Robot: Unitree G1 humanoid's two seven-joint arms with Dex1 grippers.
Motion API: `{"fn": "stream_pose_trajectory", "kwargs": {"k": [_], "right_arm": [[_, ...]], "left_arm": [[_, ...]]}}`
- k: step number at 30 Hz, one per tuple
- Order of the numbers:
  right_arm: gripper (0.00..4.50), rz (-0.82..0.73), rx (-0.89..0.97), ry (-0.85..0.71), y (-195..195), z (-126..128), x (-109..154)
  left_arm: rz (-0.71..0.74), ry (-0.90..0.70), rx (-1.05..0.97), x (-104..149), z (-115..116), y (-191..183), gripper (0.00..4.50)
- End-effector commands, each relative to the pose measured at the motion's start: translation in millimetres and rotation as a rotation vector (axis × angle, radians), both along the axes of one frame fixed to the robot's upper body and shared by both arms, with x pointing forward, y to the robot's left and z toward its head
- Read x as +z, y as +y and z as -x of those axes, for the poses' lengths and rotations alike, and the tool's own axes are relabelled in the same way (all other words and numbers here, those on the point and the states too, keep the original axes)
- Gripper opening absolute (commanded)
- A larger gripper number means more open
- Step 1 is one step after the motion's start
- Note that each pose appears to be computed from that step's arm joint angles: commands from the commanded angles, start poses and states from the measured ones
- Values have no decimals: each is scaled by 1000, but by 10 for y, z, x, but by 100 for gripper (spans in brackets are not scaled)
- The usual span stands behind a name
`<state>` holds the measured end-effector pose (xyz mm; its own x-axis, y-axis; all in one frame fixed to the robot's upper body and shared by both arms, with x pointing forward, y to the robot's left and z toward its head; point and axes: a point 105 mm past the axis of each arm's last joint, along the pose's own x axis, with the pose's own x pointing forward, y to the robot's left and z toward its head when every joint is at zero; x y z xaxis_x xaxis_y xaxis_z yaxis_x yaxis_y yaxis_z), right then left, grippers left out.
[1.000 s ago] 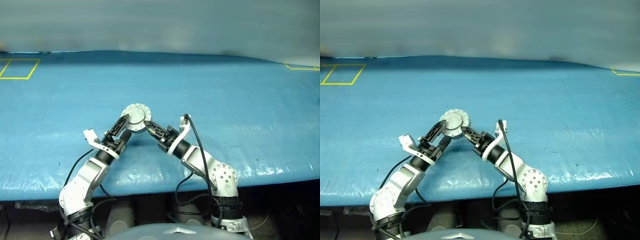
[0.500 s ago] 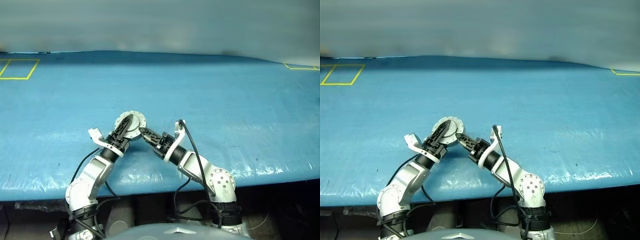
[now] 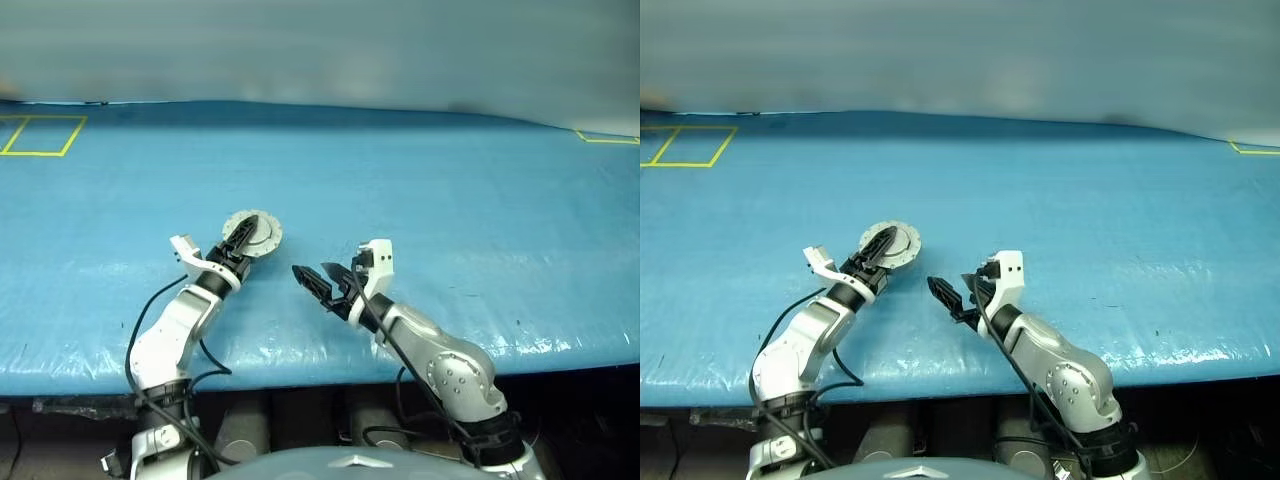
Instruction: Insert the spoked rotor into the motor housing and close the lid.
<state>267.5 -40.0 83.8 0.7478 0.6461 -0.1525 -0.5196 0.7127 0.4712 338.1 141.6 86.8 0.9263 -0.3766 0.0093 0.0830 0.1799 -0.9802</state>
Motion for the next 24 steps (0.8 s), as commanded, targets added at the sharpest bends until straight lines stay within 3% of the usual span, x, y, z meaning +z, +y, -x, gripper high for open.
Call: {"fn": "stream_pose_trajectory", "kwargs": {"k": [1,6,13,18,24], "right_arm": [[450,141,0,-231,-41,34,146],[450,286,-36,-391,-124,92,69],[450,394,-150,-450,-202,58,-34],[450,415,-173,-440,-216,44,-65],[450,421,-202,-409,-262,62,-110]], "left_arm": [[-41,-48,-1,131,-203,-20,245],[-137,-28,33,147,-641,-36,245],[-217,-40,106,306,-1127,-97,245],[-274,2,175,348,-1296,-109,245],[-341,62,231,285,-1332,-58,245]]}}
